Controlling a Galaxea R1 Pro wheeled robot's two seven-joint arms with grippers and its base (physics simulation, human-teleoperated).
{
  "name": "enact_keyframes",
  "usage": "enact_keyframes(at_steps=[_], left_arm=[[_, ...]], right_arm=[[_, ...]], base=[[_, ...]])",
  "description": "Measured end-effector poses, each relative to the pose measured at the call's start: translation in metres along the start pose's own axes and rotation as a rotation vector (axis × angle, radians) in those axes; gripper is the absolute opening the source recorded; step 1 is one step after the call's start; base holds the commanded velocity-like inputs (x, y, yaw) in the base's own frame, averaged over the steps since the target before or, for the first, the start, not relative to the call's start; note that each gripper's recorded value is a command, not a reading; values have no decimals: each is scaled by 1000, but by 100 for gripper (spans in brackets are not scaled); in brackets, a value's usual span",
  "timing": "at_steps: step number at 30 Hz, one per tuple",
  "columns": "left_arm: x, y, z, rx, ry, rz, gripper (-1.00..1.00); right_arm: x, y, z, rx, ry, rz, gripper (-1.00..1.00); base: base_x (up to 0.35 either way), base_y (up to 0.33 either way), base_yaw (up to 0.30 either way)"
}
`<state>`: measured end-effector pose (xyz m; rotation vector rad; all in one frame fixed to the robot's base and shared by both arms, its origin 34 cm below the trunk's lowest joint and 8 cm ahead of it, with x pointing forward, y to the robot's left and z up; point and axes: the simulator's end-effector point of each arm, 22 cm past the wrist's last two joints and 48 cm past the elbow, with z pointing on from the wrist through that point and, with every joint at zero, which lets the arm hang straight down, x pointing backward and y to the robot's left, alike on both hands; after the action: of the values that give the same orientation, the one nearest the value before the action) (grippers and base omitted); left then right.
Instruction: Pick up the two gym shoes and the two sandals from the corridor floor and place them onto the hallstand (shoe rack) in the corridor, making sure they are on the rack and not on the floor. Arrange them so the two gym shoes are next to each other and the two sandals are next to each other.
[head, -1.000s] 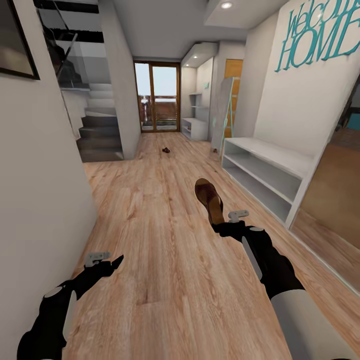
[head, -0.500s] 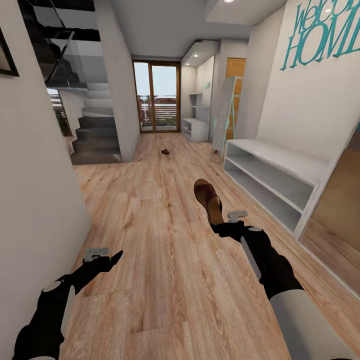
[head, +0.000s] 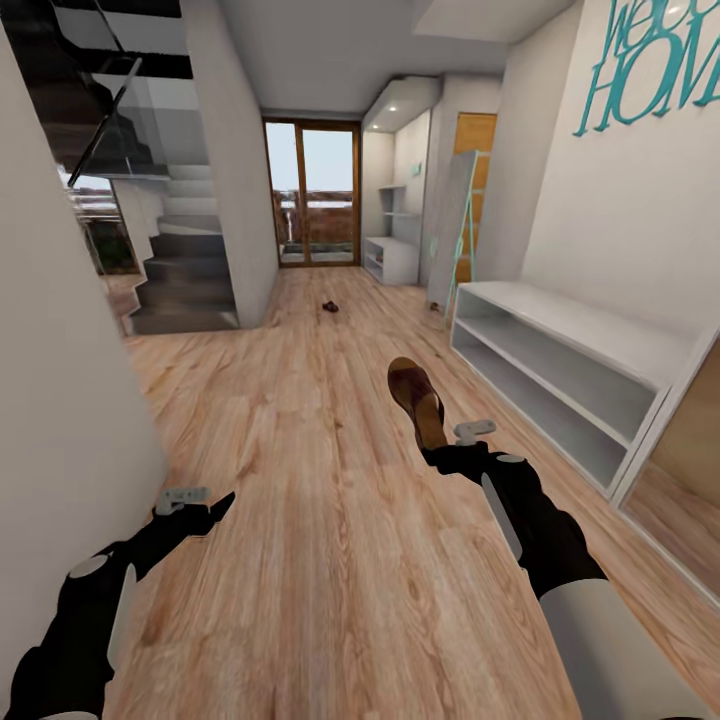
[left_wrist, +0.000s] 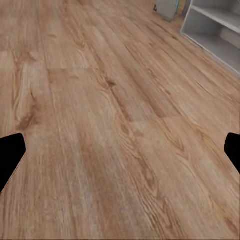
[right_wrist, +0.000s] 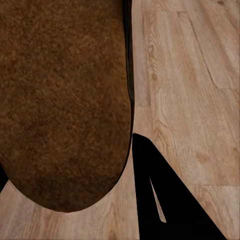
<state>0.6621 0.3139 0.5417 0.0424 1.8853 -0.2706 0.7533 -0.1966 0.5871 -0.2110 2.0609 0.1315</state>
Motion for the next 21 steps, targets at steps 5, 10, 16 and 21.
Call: enact_keyframes(at_steps=[5, 10, 16, 21], left_arm=[[-1, 1, -1, -3, -2, 2, 100], [-2, 2, -1, -3, -3, 4, 100], [-2, 2, -1, -4, -3, 4, 100], [-1, 1, 0, -2, -2, 3, 100]], right_arm=[[0, 0, 0, 0, 1, 0, -100], [1, 0, 0, 0, 3, 0, -100], [1, 0, 0, 0, 3, 1, -100], [1, 0, 0, -1, 3, 2, -100]], base=[[348, 0, 0], [348, 0, 0], [348, 0, 0], [348, 0, 0]])
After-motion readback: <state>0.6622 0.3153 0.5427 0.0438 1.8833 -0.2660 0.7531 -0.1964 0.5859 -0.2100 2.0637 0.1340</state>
